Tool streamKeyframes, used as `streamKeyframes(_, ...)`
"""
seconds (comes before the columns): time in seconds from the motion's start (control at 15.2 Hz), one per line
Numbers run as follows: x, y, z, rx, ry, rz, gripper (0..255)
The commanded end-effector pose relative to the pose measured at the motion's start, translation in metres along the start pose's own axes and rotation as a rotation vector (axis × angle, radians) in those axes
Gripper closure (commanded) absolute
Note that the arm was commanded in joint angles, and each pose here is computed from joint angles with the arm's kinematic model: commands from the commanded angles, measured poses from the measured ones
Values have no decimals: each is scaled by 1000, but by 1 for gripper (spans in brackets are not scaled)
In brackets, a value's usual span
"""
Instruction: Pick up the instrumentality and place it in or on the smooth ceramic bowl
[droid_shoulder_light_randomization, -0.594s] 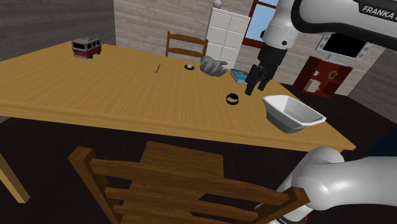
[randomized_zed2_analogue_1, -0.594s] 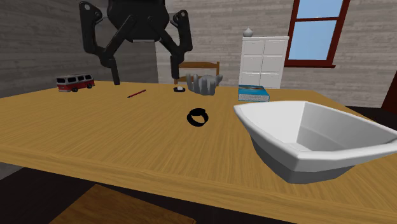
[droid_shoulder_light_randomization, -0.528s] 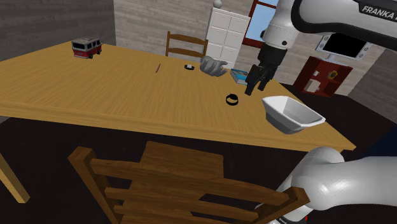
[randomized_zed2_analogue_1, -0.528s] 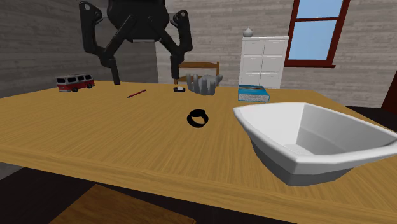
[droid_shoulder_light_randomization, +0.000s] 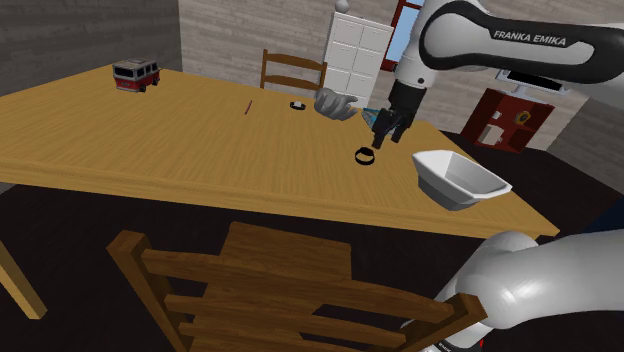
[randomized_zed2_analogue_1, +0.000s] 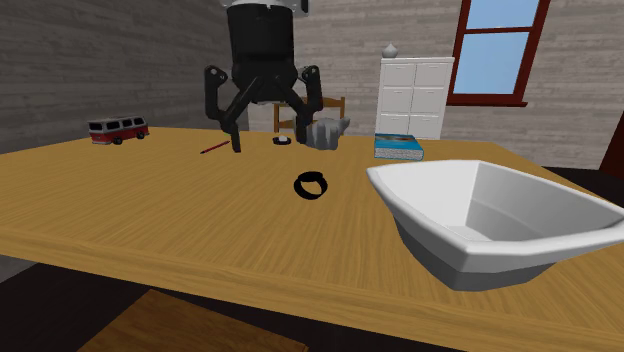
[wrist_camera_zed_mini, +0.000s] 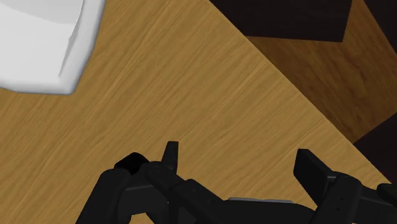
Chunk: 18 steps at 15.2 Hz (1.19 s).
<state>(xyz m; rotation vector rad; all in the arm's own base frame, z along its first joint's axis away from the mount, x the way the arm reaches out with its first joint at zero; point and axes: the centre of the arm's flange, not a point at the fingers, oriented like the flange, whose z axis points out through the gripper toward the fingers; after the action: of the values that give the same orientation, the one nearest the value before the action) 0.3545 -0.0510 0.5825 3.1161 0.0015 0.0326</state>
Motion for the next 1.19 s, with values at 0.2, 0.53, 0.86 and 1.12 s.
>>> streamKeyframes(0.2, 44, 41, 30, -1, 2, 6, 0)
streamKeyframes(0.53, 86, 82, 60, -1, 3, 12, 0)
streamKeyframes(0.86, 110, 105, 88, -1, 4, 15, 0)
streamKeyframes(1.12, 110, 105, 109, -1, 4, 15, 0)
